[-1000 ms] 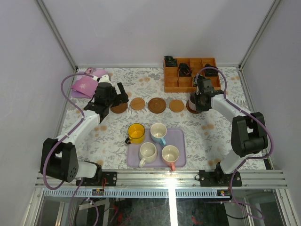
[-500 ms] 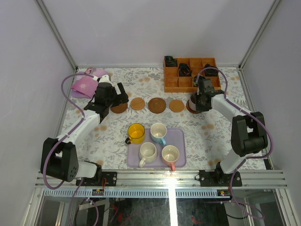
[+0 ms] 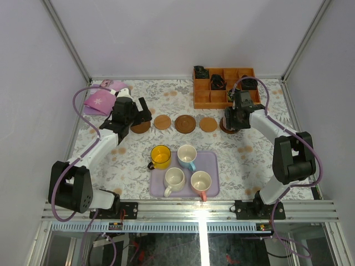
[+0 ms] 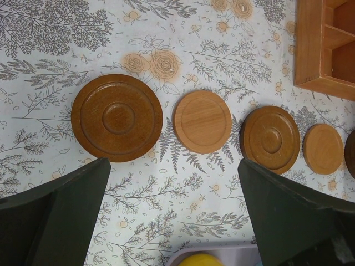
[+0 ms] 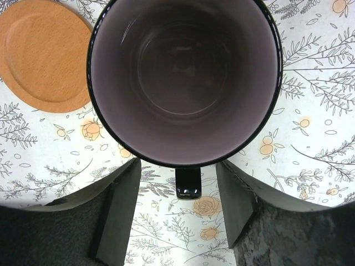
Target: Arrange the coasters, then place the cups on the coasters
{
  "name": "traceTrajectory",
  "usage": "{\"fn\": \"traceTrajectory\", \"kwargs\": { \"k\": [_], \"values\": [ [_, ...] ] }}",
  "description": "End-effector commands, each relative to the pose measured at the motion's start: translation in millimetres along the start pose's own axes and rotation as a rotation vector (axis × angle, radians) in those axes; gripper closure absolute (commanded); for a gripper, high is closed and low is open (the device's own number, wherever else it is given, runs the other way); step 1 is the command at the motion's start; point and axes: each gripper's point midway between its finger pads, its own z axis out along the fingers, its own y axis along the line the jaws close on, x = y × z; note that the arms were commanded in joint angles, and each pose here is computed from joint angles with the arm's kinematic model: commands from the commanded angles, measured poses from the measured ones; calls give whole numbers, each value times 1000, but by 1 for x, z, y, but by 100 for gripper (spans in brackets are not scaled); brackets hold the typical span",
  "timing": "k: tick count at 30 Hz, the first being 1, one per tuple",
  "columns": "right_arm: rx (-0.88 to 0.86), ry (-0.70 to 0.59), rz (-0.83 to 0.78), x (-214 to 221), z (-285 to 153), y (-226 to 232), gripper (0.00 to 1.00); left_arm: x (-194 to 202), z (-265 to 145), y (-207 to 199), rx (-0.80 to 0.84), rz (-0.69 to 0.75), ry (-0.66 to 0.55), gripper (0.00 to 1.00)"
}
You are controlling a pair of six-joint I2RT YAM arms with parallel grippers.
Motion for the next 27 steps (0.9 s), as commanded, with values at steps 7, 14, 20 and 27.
{"fn": "traceTrajectory", "kwargs": {
  "k": [7, 14, 20, 27],
  "values": [
    [-105, -55, 63, -8, -24, 17, 36, -22, -1, -10, 24, -2, -63, 0],
    [-118, -42, 61, -2, -25, 21, 37, -22, -3, -11, 30, -5, -64, 0],
    [-126, -34, 60, 2, -25, 24, 38, -21, -4, -10, 27, -8, -66, 0],
    [-129, -31, 53, 4, -26, 25, 38, -20, -6, -9, 26, -14, -67, 0]
  ]
}}
